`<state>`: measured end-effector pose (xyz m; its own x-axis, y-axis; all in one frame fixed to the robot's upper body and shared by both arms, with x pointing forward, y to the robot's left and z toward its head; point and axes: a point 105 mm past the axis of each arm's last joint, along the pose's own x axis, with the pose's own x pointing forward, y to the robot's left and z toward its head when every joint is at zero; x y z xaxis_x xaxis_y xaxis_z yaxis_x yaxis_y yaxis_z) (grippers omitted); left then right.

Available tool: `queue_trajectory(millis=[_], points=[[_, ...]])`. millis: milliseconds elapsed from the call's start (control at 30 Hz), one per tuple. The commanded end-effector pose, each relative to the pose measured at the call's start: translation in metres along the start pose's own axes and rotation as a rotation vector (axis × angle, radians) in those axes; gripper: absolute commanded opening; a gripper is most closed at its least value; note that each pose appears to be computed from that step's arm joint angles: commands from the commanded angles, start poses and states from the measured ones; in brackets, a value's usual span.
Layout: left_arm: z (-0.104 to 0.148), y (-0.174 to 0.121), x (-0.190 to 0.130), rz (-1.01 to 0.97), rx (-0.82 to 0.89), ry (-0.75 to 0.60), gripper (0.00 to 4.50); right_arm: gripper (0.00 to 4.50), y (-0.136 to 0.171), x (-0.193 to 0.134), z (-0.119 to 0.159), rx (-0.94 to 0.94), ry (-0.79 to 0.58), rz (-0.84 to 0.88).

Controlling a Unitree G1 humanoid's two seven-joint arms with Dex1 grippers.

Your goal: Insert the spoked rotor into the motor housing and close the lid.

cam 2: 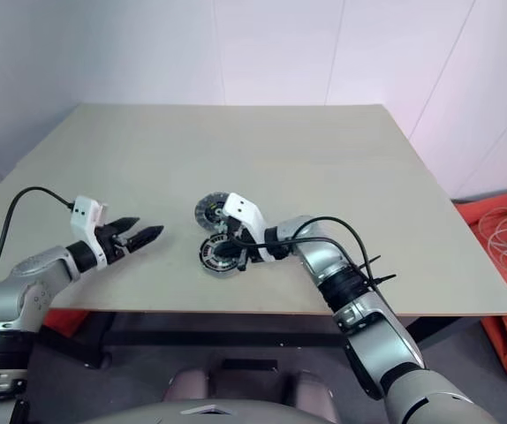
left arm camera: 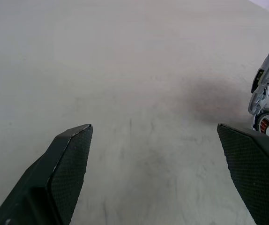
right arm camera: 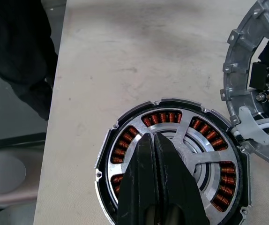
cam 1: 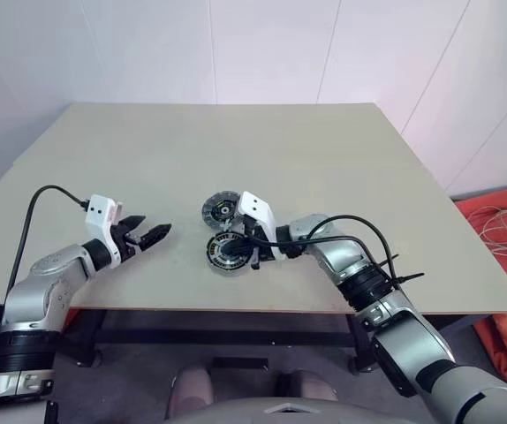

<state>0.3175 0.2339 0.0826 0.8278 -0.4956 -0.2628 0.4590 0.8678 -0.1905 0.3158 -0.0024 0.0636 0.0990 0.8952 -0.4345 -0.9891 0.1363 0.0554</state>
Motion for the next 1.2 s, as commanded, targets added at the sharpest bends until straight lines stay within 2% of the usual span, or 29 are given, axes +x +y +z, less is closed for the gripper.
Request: queue_trajectory(millis=[33, 133, 300, 400, 500, 567, 633, 733, 800, 1000, 1200], points=[[0.018, -0.002, -0.003, 0.003, 0.037, -0.057, 4.5, 0.03, -0.003, -0.006, 0.008, -0.037, -0.003, -0.009], [0.018, -0.003, 0.0, 0.001, 0.038, -0.061, 4.5, 0.03, -0.007, -0.022, 0.027, -0.144, -0.024, -0.029], [0.019, -0.003, 0.003, -0.004, 0.038, -0.059, 4.5, 0.03, -0.004, -0.053, 0.039, -0.405, 0.06, 0.047], [0.019, -0.003, 0.005, -0.01, 0.04, -0.054, 4.5, 0.92, -0.004, -0.062, 0.042, -0.515, 0.123, 0.102], [0.022, -0.003, 0.008, -0.017, 0.043, -0.057, 4.5, 2.01, -0.006, -0.067, 0.041, -0.713, 0.254, 0.186], [0.023, -0.003, 0.009, -0.019, 0.045, -0.06, 4.5, 2.67, -0.009, -0.067, 0.04, -0.796, 0.307, 0.23], [0.024, -0.005, 0.009, -0.021, 0.045, -0.065, 4.5, 3.29, -0.014, -0.065, 0.04, -0.955, 0.416, 0.299], [0.023, -0.006, 0.008, -0.018, 0.044, -0.071, 4.5, 4.41, -0.019, -0.057, 0.043, -1.094, 0.479, 0.353], [0.022, -0.006, 0.006, -0.013, 0.042, -0.074, 4.5, 4.49, -0.021, -0.052, 0.044, -1.165, 0.491, 0.367], [0.02, -0.006, 0.002, 0.005, 0.037, -0.081, 4.5, 4.49, -0.016, -0.042, 0.02, -1.323, 0.553, 0.501], [0.021, -0.006, 0.001, 0.009, 0.039, -0.082, 4.5, 4.49, -0.015, -0.036, 0.014, -1.379, 0.542, 0.52]])
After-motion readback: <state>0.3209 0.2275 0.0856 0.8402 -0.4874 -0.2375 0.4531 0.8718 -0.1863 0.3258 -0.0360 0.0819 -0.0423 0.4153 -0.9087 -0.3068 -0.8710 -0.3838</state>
